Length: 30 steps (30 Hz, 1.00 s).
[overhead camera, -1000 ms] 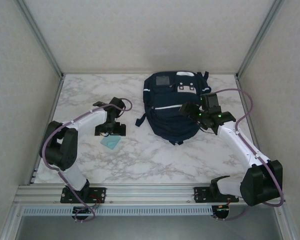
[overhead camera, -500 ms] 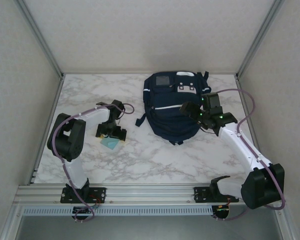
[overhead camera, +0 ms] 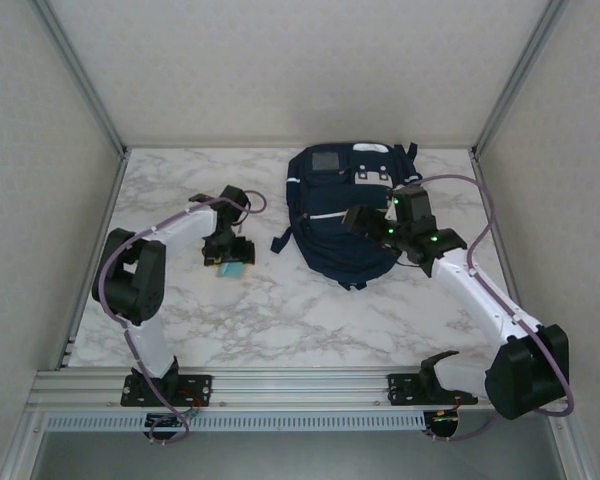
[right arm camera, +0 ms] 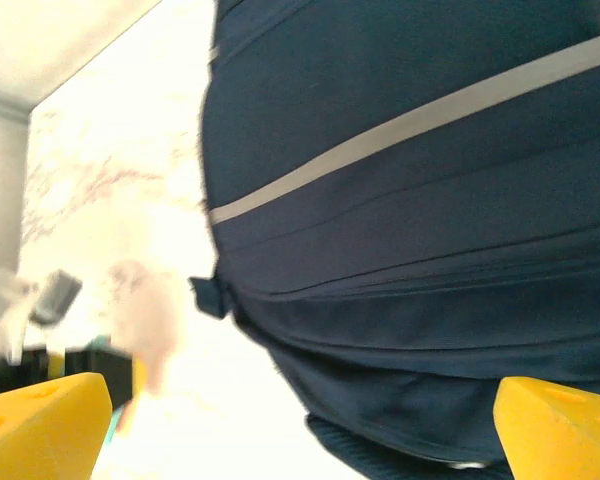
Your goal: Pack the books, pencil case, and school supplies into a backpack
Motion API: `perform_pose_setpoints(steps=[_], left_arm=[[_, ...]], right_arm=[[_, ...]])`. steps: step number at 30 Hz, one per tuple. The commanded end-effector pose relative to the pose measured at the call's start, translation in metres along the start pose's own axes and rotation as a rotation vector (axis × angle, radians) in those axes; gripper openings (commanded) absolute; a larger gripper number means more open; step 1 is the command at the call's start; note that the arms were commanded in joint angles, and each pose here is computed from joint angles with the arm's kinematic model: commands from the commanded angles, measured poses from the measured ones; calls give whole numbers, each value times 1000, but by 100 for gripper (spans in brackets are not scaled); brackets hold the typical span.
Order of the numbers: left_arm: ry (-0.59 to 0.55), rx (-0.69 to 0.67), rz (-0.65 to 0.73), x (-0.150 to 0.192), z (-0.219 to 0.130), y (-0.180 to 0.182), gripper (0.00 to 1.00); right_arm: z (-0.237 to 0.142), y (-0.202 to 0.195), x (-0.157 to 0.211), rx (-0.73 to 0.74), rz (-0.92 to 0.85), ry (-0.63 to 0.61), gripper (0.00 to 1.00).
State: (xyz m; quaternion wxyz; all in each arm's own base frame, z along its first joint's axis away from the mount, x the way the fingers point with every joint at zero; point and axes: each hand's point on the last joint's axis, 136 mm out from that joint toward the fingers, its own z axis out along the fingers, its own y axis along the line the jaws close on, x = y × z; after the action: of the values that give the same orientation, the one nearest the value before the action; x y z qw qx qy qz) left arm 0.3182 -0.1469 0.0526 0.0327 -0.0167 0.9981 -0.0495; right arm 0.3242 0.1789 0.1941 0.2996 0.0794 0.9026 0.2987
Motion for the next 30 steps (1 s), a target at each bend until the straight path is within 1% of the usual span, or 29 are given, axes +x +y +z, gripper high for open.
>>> perform_pose_setpoints(steps=[1,4,8,10,11,13,16,17,19,24,27,30], left_arm=[[-152,142,-123,-35,-51,-25,77],[-211,266,-228,-56,-71,-46,79],[-243,472,-401,-73,-85,-77,79],[-254,541,-495,-77,-88,-86,79],[-261,560,-515,-78,-90,-90,79],[-267,577,-561,-75,-93,-95,80],[-252,613,-610,-70,-97,-100,81],[-247,628,-619,-69,-98,-101,81],[-226,645,-640,-63,-98,-103,81],[-212,658,-648,-52,-104,-101,81],[-210,657,-649,-45,-106,-99,81],[-201,650,-659,-39,-101,-95,81]], right_arm=[[12,42,12,-158,-121,34,99],[19,72,28,-243,-209,57,99],[32,102,50,-328,-274,86,98],[37,119,61,-370,-310,84,97],[38,126,64,-389,-324,80,97],[45,136,69,-407,-353,60,96],[61,140,66,-400,-384,37,95],[65,147,74,-415,-405,46,95],[77,152,76,-419,-439,46,93],[103,155,71,-383,-489,36,88],[112,163,69,-394,-496,37,86],[117,173,66,-427,-483,36,79]])
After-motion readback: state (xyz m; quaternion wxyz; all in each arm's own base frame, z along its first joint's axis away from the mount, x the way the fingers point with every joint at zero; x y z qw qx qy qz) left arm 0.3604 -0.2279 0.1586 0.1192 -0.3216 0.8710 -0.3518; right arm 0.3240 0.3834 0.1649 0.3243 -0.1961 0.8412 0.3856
